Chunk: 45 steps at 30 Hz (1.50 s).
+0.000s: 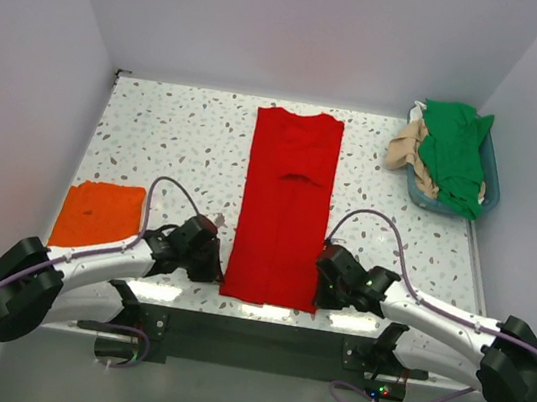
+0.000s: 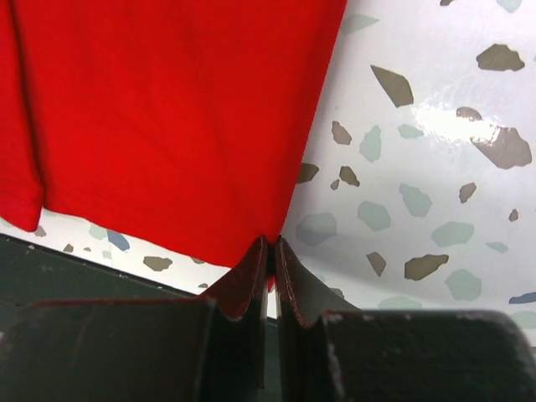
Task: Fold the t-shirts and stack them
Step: Fold the tshirt
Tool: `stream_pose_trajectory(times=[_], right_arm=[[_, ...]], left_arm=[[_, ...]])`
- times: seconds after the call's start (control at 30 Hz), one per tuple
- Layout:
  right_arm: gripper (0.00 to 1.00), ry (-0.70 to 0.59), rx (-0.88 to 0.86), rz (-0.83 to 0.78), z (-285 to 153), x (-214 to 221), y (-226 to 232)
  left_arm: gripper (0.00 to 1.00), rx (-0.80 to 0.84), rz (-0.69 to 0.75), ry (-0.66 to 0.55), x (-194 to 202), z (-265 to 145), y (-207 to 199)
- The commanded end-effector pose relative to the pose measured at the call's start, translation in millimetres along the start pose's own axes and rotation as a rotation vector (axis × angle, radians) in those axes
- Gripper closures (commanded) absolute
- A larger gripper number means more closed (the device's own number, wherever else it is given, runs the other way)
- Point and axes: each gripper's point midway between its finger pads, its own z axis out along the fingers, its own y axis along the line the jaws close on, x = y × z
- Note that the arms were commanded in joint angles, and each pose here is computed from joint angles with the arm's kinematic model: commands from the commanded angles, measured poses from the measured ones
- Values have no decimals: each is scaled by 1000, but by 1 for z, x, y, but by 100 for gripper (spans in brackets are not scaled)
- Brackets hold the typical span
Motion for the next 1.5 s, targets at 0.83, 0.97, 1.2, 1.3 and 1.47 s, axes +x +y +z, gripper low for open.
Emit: stream_pose_trajectory(times=[0.83, 0.97, 1.2, 1.3, 1.47], right_arm=[[96, -385, 65, 107, -53, -184, 15], [98, -452, 71, 145, -53, -240, 14], [100, -460, 112, 192, -31, -295, -8], [100, -428, 117, 206, -14, -309, -14], [100, -379, 108, 233, 7, -320, -24]], left_arm=[[100, 126, 27, -188, -139, -15, -100], [100, 108, -33, -237, -186, -3, -103], [100, 55, -112, -294, -240, 19, -86], [100, 39, -137, -298, -256, 28, -77], [100, 17, -145, -299, -281, 42, -63]])
